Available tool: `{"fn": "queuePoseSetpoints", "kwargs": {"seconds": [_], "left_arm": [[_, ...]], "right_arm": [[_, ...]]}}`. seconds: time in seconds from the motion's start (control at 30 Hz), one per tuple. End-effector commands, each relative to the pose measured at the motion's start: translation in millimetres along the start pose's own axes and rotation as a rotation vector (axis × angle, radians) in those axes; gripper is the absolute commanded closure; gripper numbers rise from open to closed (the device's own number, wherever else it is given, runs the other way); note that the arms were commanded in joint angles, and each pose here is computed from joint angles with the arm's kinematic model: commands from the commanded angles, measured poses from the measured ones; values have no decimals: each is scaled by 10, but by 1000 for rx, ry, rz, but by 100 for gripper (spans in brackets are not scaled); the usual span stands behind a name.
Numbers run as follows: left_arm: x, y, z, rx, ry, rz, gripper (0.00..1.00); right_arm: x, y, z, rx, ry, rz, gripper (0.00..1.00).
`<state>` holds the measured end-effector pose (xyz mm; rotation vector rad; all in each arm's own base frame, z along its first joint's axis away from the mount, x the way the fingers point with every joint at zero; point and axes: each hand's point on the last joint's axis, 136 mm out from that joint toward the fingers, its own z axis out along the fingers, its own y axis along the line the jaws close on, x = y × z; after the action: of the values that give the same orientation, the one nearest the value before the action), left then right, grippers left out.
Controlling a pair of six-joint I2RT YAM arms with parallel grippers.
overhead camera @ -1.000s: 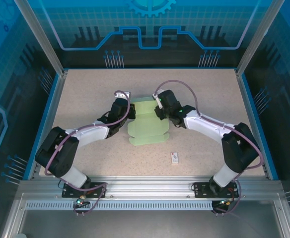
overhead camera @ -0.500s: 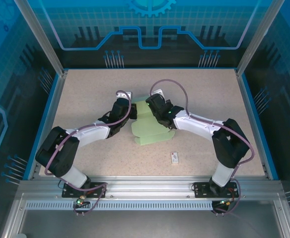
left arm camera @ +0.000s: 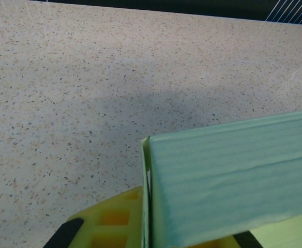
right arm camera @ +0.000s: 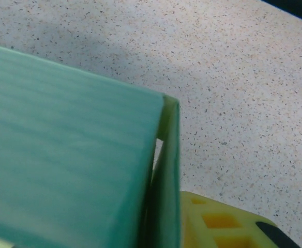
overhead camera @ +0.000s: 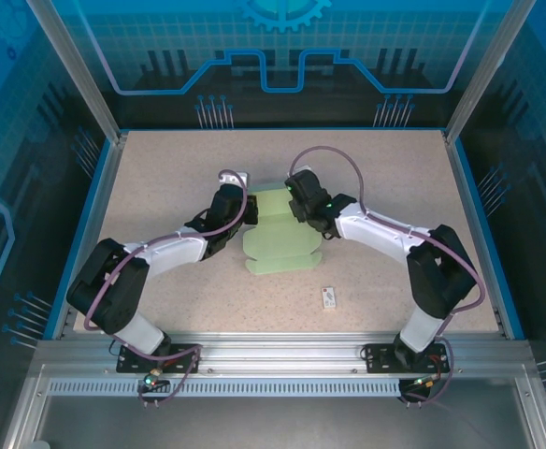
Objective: Fold the paper box
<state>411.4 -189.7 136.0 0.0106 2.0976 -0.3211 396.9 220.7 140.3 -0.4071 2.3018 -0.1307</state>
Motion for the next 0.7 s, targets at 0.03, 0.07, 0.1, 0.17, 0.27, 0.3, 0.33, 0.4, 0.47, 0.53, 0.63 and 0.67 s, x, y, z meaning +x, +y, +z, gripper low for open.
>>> {"fn": "queuePoseSetpoints", "kwargs": {"seconds": [0.03, 0.07, 0.1, 0.17, 0.27, 0.3, 0.33, 0.4, 0.47, 0.53, 0.63, 0.67], "left_arm": [[-125, -74, -8, 20, -23, 4, 94], [-129, -69, -8, 18, -24, 5, 94], [-140, -76, -13, 19, -26, 6, 94], [-149, -75, -19, 18, -28, 8, 94], [-162, -71, -26, 15, -32, 9, 94], [-173, -71, -30, 16, -34, 9, 94], [-169, -70, -30, 15, -33, 10, 94], [-178, -75, -32, 15, -34, 11, 94], [-181, -74, -32, 14, -33, 11, 94], [-172, -75, -22, 13, -28, 15, 94], [-175, -70, -18, 10, -29, 17, 94], [-162, -67, -17, 10, -26, 17, 94]], "right_arm": [[233, -53, 24, -20, 83, 11, 70], [270, -59, 35, -16, 95, 11, 70], [303, -81, 44, -4, 105, 9, 71], [353, -111, 59, 16, 127, -4, 73], [436, -157, 111, 57, 168, -32, 74], [467, -170, 133, 69, 181, -42, 74], [484, -188, 148, 84, 189, -48, 75], [508, -214, 176, 110, 200, -58, 77], [501, -251, 183, 136, 200, -61, 79], [476, -285, 176, 166, 195, -67, 80], [450, -357, 168, 232, 198, -86, 81], [451, -375, 170, 249, 201, -91, 81]]}}
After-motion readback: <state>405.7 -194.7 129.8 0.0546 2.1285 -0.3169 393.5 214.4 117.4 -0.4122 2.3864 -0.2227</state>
